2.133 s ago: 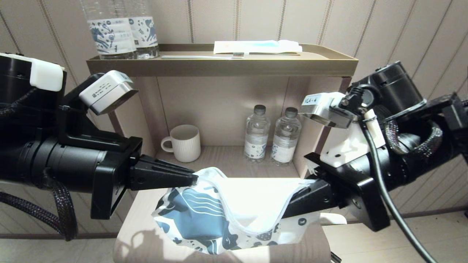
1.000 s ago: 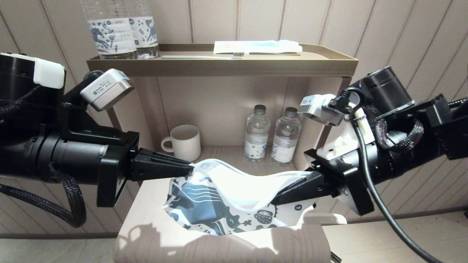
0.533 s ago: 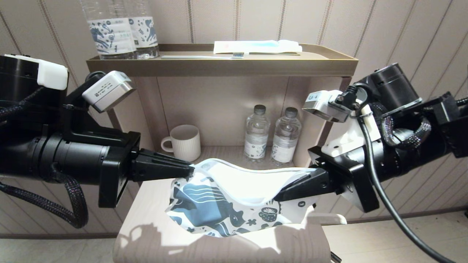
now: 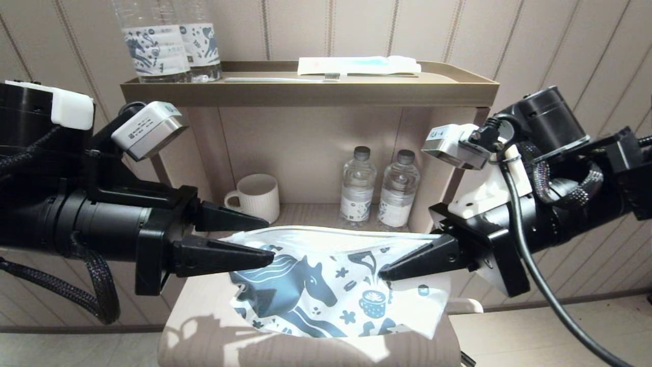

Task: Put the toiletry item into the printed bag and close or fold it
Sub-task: Open the storage bag

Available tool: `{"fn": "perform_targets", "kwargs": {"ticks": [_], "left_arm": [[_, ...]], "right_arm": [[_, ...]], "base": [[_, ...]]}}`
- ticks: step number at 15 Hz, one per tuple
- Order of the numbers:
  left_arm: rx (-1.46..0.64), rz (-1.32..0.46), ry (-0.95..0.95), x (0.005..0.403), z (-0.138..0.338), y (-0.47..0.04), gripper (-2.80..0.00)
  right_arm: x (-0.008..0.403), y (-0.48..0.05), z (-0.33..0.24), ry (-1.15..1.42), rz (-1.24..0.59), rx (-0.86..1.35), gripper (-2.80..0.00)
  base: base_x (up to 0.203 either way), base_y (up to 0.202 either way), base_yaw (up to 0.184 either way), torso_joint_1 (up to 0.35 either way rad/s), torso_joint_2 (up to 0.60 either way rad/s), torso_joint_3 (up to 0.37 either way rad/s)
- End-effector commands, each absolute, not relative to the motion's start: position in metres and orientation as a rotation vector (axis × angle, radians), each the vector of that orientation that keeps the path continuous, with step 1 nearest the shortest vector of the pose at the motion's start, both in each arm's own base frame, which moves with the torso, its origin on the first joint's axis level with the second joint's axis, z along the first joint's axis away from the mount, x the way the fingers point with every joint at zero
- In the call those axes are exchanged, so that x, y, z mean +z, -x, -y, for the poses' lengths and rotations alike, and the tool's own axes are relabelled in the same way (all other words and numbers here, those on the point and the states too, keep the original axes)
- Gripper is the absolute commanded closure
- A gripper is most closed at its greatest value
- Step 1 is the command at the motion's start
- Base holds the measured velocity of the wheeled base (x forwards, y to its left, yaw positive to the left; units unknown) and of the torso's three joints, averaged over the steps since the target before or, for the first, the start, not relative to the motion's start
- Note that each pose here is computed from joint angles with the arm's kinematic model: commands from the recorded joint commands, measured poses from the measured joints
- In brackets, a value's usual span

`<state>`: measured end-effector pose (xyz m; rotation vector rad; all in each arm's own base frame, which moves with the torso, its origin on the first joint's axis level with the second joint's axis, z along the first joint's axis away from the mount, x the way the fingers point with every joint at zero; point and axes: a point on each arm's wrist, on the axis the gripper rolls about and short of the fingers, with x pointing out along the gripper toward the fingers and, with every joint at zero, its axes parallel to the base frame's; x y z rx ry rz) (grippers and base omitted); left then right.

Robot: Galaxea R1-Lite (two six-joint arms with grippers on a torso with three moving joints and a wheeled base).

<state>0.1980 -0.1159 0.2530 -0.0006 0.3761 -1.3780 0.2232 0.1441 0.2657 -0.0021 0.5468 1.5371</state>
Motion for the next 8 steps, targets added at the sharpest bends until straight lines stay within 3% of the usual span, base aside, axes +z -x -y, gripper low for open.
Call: {"fn": "perform_targets", "kwargs": {"ticks": [1,8], "left_arm": [[-1.376,-0.374,0.005,0.252,0.114,-0.198,-2.8],[-1.324,-0.375,0.05,0.245,0.096,-0.229,-2.8]], "right_arm": [[0.269,-0.22,-0.143,0.003,-0.535,1.543,0.0],[0.283,-0.193,-0.134,0.037,-0.482,1.534,0.0]], "base": [[0.0,0.0,0.0,0.0,0.0,0.0],[0.0,0.0,0.0,0.0,0.0,0.0]]}}
